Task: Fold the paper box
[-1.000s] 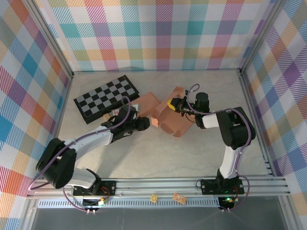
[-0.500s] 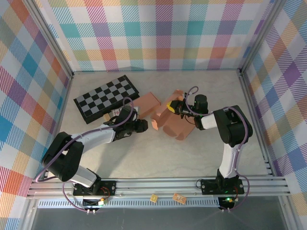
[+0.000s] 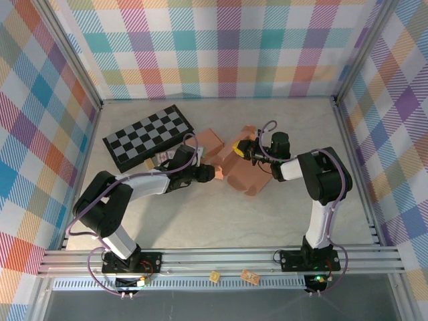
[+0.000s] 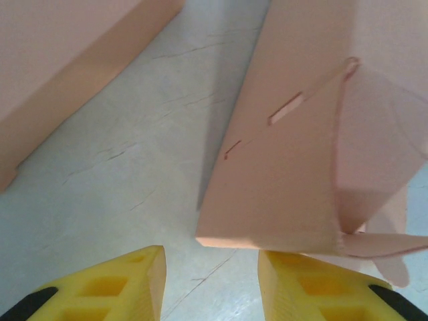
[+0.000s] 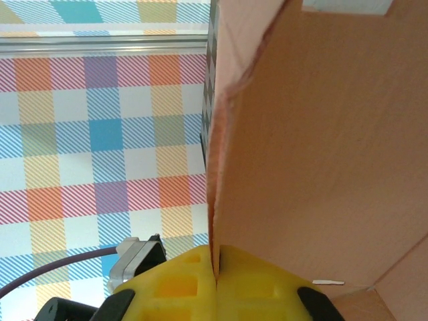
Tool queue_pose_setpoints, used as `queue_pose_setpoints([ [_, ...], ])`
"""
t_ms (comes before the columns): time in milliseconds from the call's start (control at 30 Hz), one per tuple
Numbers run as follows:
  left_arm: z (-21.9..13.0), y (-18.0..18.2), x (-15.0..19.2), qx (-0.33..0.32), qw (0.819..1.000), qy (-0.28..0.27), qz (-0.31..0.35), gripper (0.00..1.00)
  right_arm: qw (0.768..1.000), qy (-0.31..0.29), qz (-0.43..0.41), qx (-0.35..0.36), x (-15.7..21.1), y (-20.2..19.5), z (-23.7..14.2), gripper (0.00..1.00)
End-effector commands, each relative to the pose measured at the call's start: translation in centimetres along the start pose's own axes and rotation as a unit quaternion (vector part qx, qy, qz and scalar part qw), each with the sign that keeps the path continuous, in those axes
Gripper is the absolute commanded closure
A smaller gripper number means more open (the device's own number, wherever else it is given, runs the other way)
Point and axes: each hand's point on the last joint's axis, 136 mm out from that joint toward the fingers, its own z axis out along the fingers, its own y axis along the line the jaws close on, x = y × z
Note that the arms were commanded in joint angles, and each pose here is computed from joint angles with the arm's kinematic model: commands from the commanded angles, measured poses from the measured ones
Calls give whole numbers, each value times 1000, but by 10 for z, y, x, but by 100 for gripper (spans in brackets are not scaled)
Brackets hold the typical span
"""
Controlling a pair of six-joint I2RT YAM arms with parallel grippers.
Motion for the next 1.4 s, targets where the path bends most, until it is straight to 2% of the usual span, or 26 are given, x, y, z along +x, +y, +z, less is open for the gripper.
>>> queue_pose_setpoints([
  [0,2,-19,-19,28,999,-31,24,60,1000,-1,-15,-8,1,8,-1,100],
  [600,18,-47,-33,40,996,-69,29,61,1000,-26,-2,-12,-7,17,6,100],
  [900,24,-59,-38,52,995,-65,50,63,999,-34,2,-10,-9,21,9,100],
  [1167,34,-49,-34,30,997,-55,48,64,999,-44,4,-8,-11,23,8,100],
  [1367,39,-38,-31,-3,997,-57,44,59,998,-61,12,-4,-14,22,6,100],
])
